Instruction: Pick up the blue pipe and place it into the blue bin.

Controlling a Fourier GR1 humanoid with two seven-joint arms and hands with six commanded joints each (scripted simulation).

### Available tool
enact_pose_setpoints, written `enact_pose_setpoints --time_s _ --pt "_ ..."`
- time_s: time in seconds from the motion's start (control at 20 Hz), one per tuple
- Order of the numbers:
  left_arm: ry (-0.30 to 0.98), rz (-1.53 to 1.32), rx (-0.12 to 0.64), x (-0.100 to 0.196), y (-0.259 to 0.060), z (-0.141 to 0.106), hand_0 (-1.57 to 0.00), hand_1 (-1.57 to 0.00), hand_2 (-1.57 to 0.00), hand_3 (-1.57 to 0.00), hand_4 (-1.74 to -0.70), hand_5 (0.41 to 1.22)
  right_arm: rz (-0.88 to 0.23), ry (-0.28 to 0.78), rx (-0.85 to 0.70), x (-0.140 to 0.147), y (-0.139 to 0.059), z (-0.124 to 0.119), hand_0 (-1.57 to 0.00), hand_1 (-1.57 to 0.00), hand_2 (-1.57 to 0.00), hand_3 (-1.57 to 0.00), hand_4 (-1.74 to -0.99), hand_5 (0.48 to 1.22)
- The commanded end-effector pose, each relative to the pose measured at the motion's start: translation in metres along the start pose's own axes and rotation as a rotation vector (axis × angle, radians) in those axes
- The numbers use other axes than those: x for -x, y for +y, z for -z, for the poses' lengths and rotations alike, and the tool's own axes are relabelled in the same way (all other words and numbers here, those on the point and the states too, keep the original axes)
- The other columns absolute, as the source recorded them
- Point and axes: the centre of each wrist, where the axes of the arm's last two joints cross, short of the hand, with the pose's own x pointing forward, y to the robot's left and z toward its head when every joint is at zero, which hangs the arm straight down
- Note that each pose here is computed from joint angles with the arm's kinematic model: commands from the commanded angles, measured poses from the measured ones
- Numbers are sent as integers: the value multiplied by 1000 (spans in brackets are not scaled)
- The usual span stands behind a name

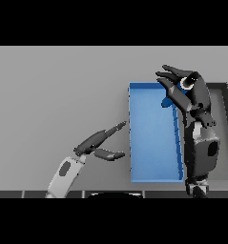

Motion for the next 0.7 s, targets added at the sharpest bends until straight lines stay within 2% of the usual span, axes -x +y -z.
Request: enact_pose_setpoints --time_s 0.0,0.2,0.5,0.65 --pt "5 1 2 1 -1 -1 1 1 1 1 -947 470 -6 45 22 9 -8 -4 -1571 -1571 -1571 -1571 -1499 1221" --pt "9 8 -5 6 -2 0 1 1 1 1 -941 462 -28 201 114 43 -22 -28 -1571 -1571 -1571 -1571 -1499 1221" --pt "-30 35 -26 1 3 -1 1 1 1 1 -927 464 -34 460 248 95 -25 -65 -1571 -1571 -1571 -1571 -1500 1221" --pt "-13 41 -35 2 5 -3 1 1 1 1 -928 467 -20 569 304 108 -27 -80 -1571 -1571 -1571 -1571 -1499 1221"
